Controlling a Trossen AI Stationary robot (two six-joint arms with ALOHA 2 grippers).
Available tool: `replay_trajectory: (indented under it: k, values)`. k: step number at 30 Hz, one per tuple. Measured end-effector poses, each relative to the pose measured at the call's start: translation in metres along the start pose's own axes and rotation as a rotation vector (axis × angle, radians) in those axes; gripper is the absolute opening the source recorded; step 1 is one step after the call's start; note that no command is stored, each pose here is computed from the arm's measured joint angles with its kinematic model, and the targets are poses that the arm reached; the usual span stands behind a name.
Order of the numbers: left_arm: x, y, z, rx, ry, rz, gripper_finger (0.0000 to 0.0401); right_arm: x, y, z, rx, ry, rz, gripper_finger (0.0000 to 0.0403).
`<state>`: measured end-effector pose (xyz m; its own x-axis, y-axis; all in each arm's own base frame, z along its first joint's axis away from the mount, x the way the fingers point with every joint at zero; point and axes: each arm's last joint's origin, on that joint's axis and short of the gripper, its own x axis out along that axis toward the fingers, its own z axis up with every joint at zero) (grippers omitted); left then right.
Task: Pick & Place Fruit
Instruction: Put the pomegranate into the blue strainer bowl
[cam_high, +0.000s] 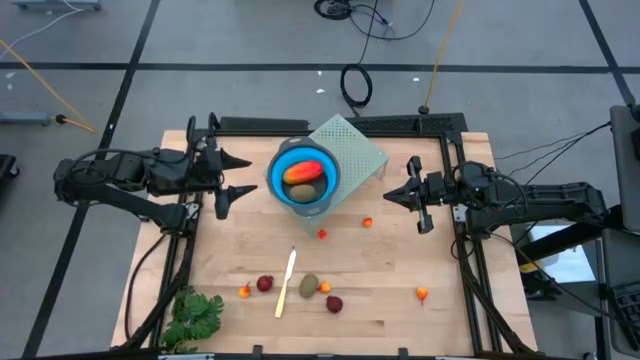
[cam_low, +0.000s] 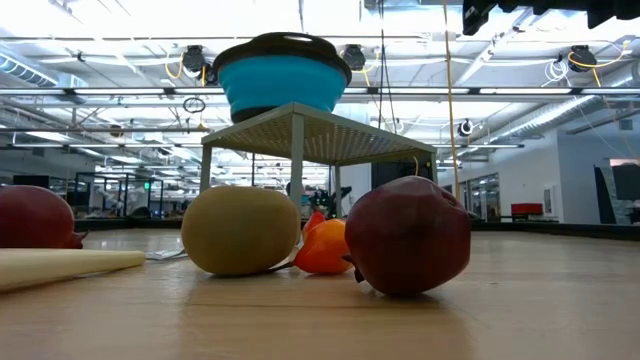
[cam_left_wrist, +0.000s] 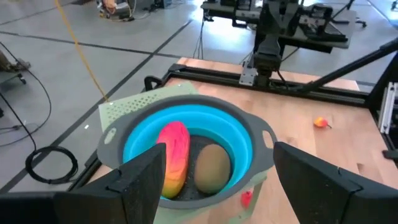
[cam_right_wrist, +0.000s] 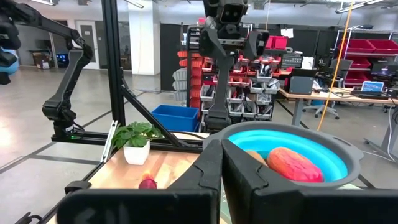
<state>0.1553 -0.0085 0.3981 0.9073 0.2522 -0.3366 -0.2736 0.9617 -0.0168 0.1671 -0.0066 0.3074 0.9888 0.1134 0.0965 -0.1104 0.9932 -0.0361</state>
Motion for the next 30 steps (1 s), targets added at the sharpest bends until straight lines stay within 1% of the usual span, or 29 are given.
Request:
replay_trajectory:
  k: [5, 10, 16, 23, 30]
  values:
    - [0.011, -0.006, -0.015, -0.041, 0.011, -0.018, 0.0296, 0.0, 0.0, 0.0, 0.0, 0.0, 0.0, 0.0003]
    - [0.026, -0.015, -0.037, -0.088, 0.029, -0.049, 0.0296, 0.0, 0.0, 0.0, 0.0, 0.001, 0.0, 0.0004]
    - [0.04, -0.03, -0.07, -0.162, 0.072, -0.104, 0.0296, 0.0, 0.0, 0.0, 0.0, 0.0, 0.0, 0.0004]
    - [0.044, -0.051, -0.097, -0.249, 0.059, -0.205, 0.0296, 0.0, 0.0, 0.0, 0.0, 0.001, 0.0, 0.0004]
    - [0.038, -0.066, -0.119, -0.337, 0.097, -0.223, 0.0296, 0.0, 0.0, 0.0, 0.0, 0.001, 0.0, 0.0004]
